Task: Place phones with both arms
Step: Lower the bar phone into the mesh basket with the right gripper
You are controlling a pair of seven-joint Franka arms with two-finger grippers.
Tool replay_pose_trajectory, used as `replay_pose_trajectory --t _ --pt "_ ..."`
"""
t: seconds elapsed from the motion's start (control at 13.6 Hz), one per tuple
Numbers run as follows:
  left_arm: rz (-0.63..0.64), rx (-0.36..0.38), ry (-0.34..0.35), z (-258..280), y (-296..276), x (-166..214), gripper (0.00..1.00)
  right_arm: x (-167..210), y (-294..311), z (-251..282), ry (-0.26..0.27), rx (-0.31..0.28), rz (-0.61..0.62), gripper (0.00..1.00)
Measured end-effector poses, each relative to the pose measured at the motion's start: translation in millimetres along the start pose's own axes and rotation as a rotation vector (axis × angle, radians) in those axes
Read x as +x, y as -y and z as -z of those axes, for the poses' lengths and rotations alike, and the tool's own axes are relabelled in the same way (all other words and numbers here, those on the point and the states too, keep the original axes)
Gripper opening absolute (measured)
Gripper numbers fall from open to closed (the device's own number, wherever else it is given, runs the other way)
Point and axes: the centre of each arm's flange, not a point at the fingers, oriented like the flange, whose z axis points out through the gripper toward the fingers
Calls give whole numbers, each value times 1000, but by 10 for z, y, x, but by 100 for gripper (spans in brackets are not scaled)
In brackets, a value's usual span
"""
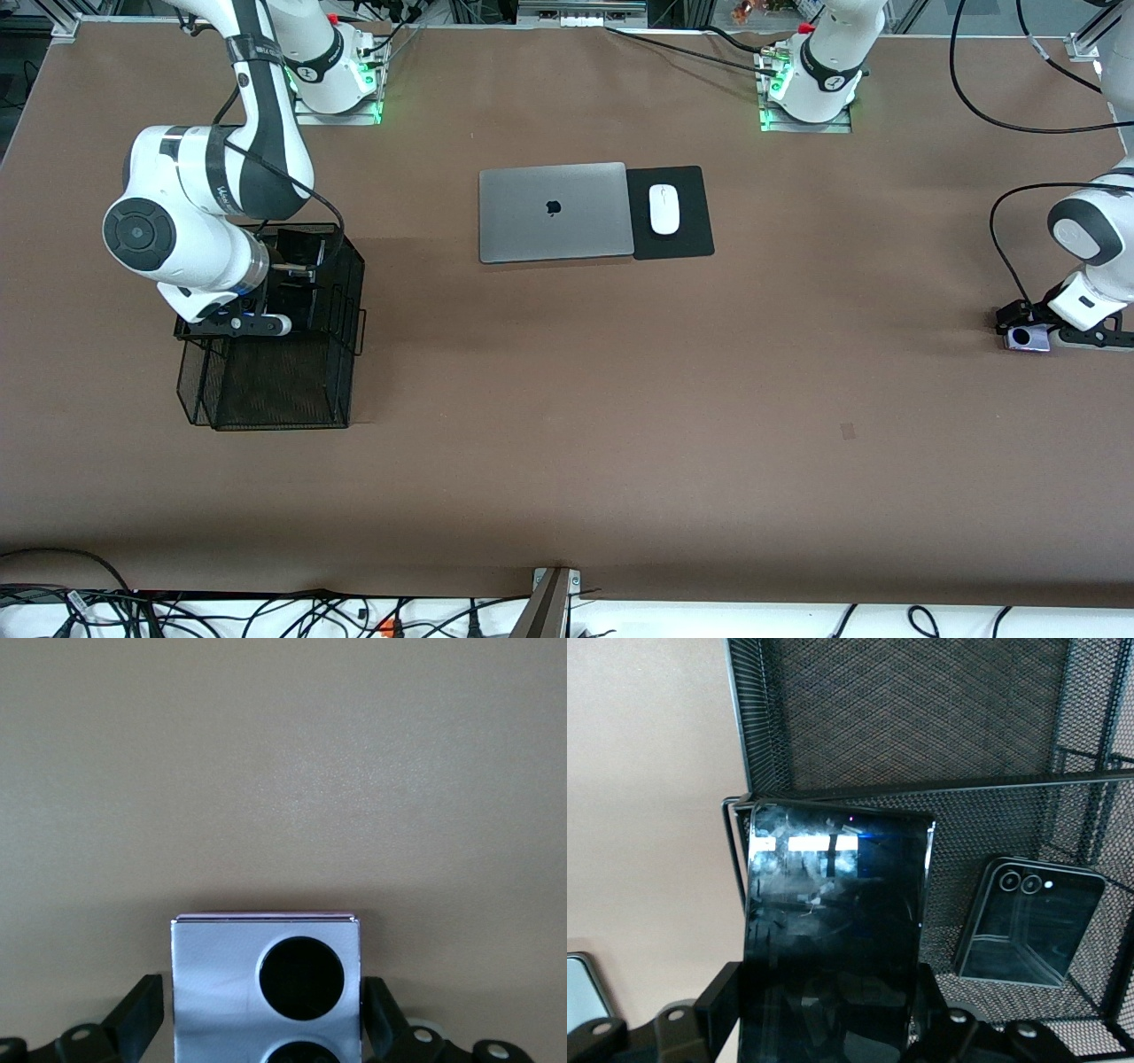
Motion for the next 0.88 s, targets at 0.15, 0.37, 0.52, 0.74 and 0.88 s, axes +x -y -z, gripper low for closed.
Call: replay_pose_trajectory --t 0.15,0.37,0.52,0.74,0.88 --pt "21 -8 -5 -5 10 -10 100 26 -101 4 -7 2 6 81" --pt "32 -12 -8 -5 13 -13 96 72 -211 -23 -22 0 1 81" --pt "54 -19 -15 26 32 -15 85 94 -205 -59 -26 -9 0 81" --pt "64 -23 -17 18 37 -22 85 142 -201 -128 -36 -26 -3 81" --pt "66 -23 -17 18 37 -22 85 160 -200 -154 -40 -32 -5 81"
